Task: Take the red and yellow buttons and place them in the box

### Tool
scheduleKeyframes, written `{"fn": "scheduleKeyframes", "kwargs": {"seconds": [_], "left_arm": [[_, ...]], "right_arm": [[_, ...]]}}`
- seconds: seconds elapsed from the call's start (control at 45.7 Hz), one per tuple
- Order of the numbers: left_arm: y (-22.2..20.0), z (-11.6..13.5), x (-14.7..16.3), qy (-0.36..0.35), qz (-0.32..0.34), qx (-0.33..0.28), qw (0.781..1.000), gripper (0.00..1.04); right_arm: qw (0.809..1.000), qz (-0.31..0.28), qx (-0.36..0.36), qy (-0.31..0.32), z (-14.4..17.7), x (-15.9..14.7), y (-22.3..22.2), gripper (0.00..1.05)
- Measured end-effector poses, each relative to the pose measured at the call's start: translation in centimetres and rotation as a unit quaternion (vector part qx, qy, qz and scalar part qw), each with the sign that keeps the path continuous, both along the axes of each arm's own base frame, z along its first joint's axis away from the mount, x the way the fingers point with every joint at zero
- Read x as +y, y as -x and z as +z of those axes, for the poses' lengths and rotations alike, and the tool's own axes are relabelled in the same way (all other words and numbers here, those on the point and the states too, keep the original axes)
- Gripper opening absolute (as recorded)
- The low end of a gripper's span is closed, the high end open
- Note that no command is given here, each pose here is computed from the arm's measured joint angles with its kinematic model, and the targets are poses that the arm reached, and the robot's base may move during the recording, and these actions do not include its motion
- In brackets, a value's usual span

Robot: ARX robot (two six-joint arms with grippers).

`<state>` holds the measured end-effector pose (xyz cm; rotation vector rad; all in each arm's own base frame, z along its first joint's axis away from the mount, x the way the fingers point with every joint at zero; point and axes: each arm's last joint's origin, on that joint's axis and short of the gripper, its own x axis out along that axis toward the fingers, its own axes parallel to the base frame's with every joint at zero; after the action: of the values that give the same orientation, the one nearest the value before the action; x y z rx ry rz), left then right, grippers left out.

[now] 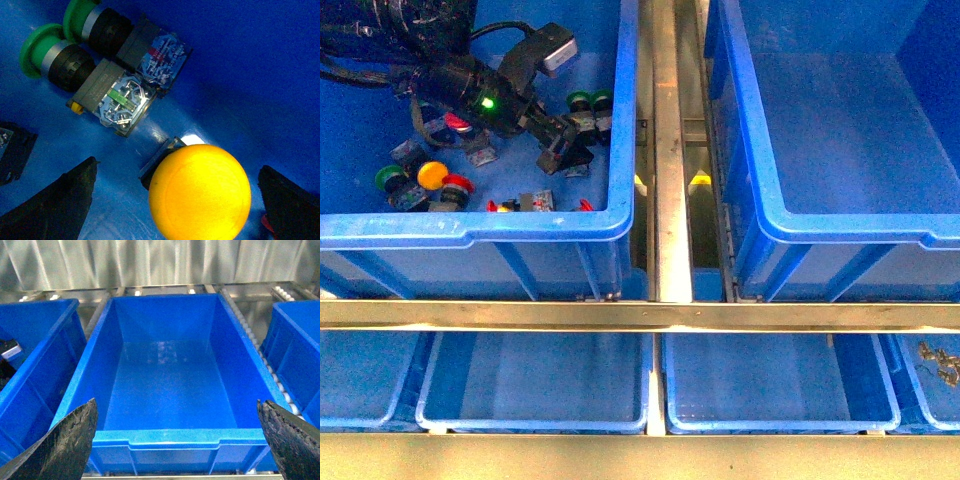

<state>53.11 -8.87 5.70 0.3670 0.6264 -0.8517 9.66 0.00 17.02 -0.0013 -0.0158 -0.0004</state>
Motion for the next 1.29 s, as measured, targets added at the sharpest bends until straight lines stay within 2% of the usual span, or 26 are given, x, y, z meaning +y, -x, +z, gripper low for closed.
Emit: {"fn": "scheduleKeyframes", "kwargs": {"seconds": [0.372, 0.657, 0.81, 0.853, 1.116, 1.291], "left_arm": [[-0.5, 0.2, -0.4, 0.015, 0.006, -0.001, 1.000, 0.96], [-0.5, -0.1, -0.4, 0.021, 0.012, 0.004, 1.000, 0.60], [-0.6, 0.0, -0.4, 0.025, 0.016, 0.003, 1.000, 0.37], [-0.6, 0.0, -0.4, 0.025, 0.019, 0.002, 0.999, 0.34], [-0.1, -0.3, 0.3, 0.042, 0.049, -0.006, 0.998, 0.34], [1.4, 0.7, 2.2, 0.076, 0.104, -0.008, 0.992, 0.33]], "right_arm": [[1.000, 0.000, 0.000, 0.000, 0.0, 0.0, 0.0, 0.97], [1.000, 0.000, 0.000, 0.000, 0.0, 0.0, 0.0, 0.97], [1.000, 0.000, 0.000, 0.000, 0.0, 0.0, 0.0, 0.97], [1.000, 0.000, 0.000, 0.000, 0.0, 0.0, 0.0, 0.97], [1.000, 0.000, 0.000, 0.000, 0.0, 0.0, 0.0, 0.97], [1.000, 0.000, 0.000, 0.000, 0.0, 0.0, 0.0, 0.97]]}}
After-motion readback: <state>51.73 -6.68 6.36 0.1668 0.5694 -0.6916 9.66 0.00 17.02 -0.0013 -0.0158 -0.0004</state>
